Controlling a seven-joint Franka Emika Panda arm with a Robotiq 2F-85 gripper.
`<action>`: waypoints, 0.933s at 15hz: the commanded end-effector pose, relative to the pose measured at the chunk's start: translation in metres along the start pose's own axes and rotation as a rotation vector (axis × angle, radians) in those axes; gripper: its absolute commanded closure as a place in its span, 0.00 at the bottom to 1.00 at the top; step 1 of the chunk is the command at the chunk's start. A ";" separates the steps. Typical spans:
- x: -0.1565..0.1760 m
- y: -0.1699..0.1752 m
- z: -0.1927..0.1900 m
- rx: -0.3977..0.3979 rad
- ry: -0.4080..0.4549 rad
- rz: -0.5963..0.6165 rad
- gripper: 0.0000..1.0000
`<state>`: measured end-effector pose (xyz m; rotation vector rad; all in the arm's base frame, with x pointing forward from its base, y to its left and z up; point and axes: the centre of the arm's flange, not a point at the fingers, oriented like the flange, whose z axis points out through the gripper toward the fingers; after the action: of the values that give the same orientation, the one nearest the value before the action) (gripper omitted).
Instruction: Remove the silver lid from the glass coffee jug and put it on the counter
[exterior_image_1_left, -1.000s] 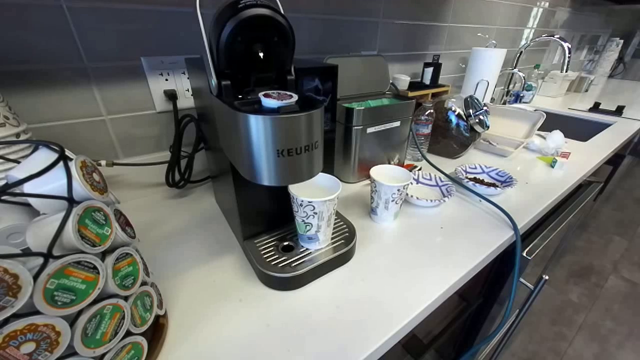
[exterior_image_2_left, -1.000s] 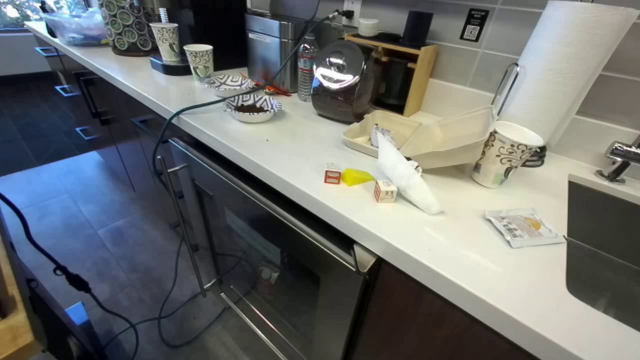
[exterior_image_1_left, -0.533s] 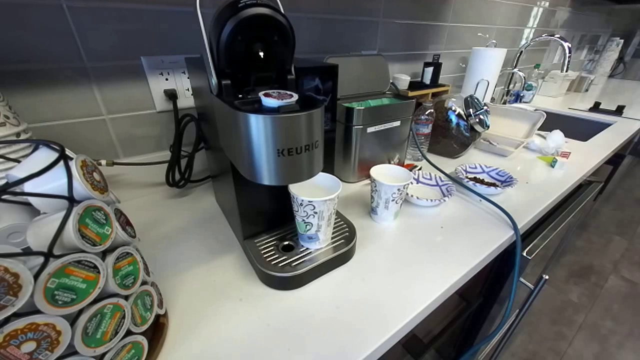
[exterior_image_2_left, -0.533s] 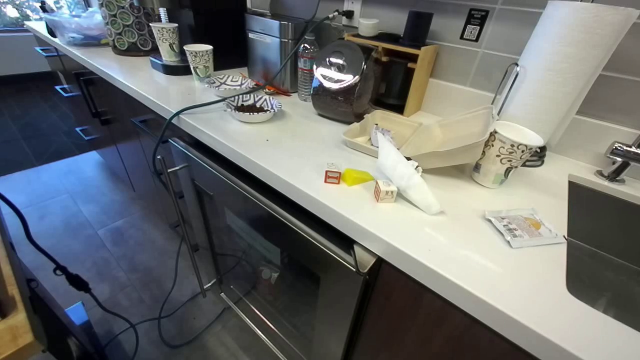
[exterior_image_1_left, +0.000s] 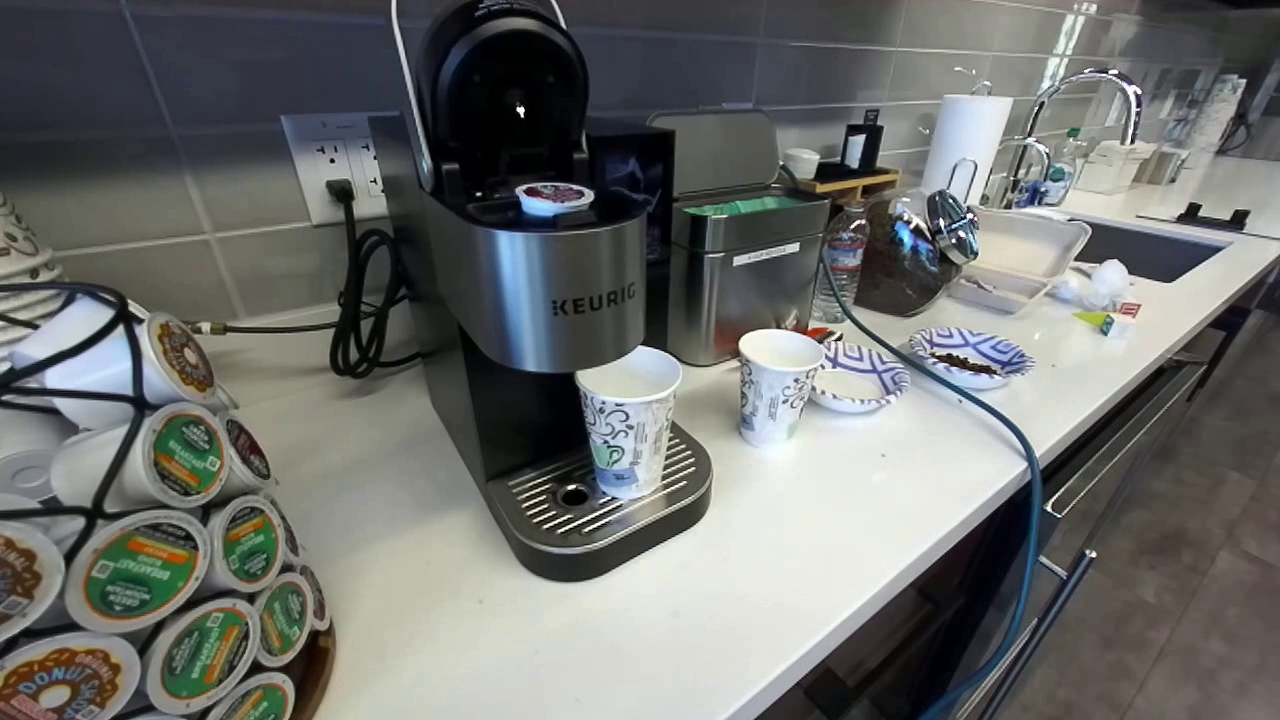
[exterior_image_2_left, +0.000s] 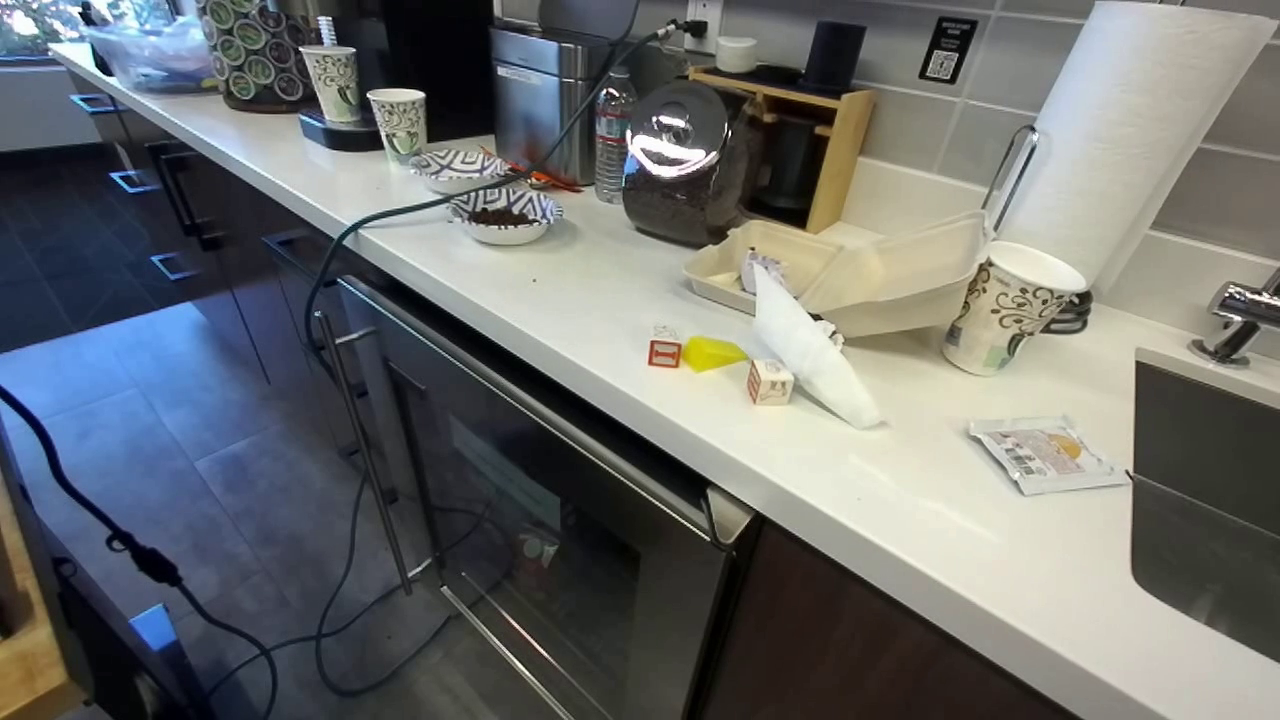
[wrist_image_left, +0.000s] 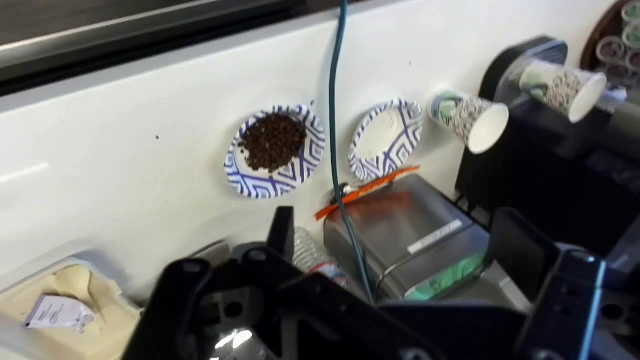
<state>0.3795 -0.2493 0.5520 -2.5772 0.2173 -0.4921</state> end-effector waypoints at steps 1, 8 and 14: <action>0.067 0.008 0.016 0.084 0.122 0.153 0.00; 0.058 0.030 0.087 -0.036 0.324 0.466 0.00; 0.088 0.034 0.105 -0.053 0.369 0.546 0.00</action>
<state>0.4741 -0.2576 0.4829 -2.3830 0.8788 -0.7143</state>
